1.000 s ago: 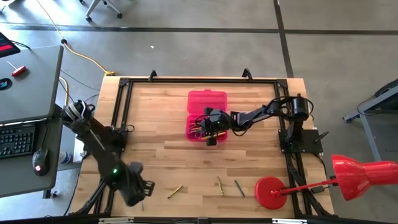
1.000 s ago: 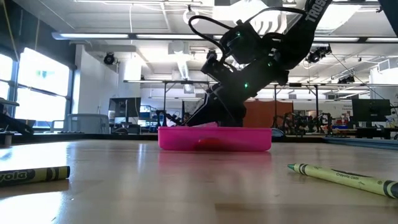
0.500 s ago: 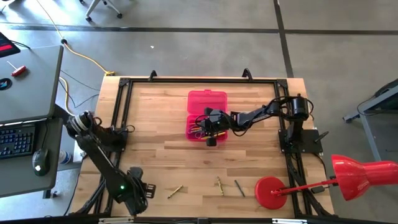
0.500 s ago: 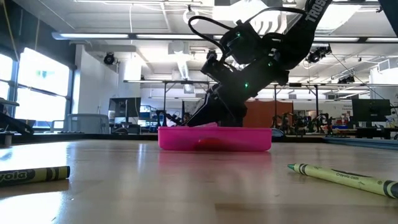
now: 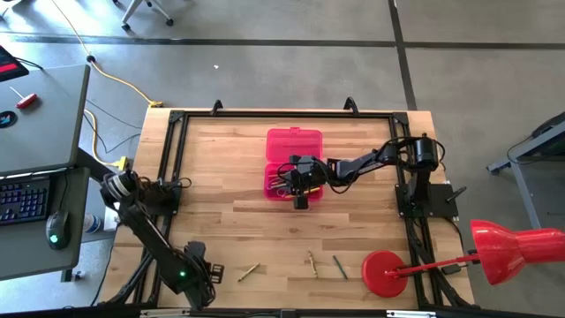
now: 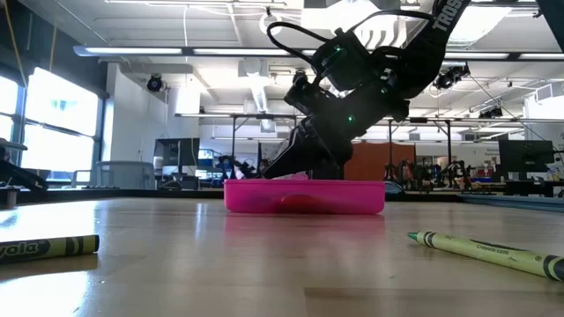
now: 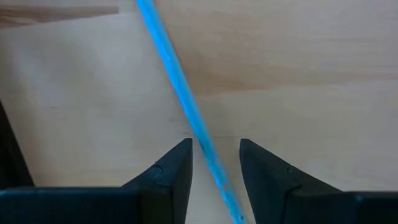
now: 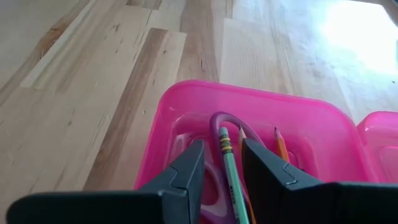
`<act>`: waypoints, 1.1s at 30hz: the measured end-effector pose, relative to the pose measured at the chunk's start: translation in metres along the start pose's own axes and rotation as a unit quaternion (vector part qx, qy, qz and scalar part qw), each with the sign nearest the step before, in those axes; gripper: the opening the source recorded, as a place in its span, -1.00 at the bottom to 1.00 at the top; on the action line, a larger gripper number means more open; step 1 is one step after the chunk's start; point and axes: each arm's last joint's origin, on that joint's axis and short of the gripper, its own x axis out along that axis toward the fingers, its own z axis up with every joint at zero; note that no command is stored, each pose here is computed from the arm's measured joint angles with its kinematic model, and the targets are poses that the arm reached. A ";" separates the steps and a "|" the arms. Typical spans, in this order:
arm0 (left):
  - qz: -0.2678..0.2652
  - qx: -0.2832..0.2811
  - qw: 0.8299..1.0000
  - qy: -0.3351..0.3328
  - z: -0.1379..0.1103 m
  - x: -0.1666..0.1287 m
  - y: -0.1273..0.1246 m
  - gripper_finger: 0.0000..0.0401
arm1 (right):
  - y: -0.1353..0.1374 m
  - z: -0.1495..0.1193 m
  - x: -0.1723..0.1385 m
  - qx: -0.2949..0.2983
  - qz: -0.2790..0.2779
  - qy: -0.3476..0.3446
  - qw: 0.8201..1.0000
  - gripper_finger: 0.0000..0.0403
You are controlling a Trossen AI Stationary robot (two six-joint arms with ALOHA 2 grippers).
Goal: Pick & place school supplies into a supply box
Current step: Put the blue pencil into the pink supply box
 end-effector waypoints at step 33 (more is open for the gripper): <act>-0.116 0.093 0.966 -0.211 0.043 0.021 -0.036 -0.80 | 0.001 0.000 0.000 0.042 0.014 -0.003 0.999 -0.57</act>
